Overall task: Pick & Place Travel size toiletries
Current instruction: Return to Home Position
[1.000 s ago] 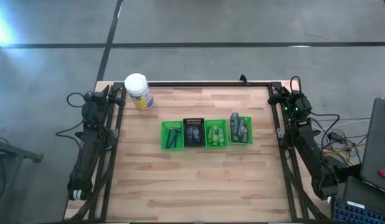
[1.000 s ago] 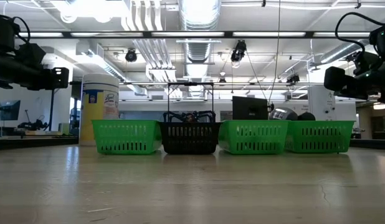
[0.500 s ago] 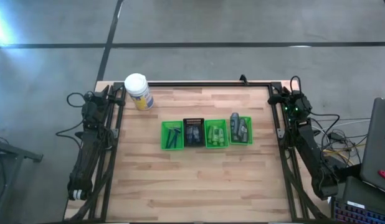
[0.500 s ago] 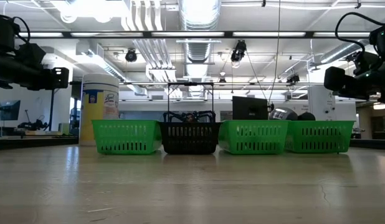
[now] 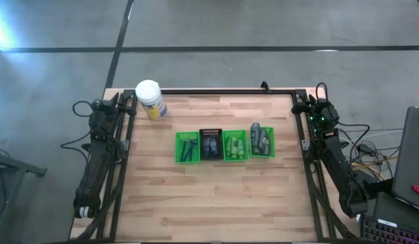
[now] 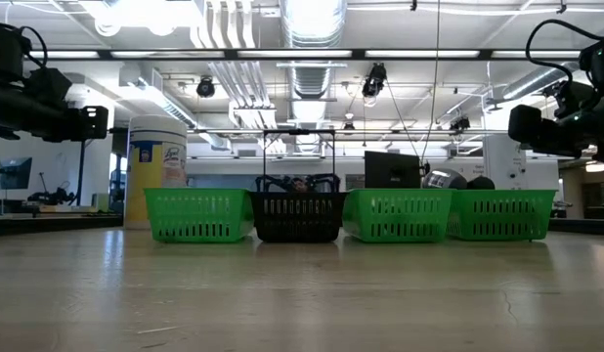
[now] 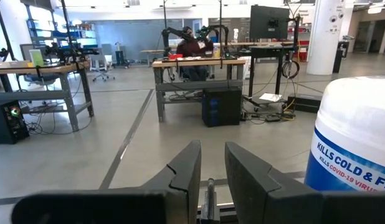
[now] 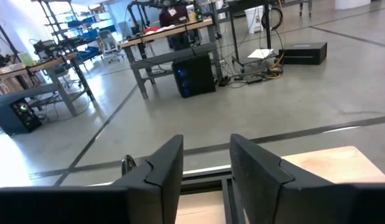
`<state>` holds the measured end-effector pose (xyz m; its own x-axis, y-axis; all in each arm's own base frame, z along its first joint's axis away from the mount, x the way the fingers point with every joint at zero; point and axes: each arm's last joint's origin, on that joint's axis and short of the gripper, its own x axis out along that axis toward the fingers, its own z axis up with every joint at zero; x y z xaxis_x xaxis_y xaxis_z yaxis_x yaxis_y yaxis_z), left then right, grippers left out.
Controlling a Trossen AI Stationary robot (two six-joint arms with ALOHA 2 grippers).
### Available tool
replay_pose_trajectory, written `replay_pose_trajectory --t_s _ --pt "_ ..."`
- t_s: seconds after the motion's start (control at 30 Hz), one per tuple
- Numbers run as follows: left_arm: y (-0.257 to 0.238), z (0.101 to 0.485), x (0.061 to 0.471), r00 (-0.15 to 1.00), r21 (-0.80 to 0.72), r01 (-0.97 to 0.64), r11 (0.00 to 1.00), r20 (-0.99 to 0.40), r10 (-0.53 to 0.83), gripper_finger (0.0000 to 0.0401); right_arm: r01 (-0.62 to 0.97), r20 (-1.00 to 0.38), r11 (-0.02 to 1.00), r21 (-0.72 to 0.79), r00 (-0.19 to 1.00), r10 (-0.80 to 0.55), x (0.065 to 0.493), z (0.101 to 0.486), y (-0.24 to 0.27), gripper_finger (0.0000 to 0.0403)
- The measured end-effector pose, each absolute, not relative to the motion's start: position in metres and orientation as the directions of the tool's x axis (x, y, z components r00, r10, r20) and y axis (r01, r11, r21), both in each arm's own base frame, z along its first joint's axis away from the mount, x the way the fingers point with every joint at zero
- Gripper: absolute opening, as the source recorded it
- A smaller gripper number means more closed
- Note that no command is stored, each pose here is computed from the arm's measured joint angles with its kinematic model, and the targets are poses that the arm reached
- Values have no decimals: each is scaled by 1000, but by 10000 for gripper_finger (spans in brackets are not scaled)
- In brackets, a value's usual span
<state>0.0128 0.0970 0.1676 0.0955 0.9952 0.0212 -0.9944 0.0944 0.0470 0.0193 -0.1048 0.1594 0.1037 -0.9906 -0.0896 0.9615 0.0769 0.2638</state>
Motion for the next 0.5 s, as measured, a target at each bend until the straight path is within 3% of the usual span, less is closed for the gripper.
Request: replay_pose_trajectory --t_s 0.5 --pt "97 168 13 96 47 -994 95 21 995 78 961 -89 77 264 104 -991 19 159 -105 163"
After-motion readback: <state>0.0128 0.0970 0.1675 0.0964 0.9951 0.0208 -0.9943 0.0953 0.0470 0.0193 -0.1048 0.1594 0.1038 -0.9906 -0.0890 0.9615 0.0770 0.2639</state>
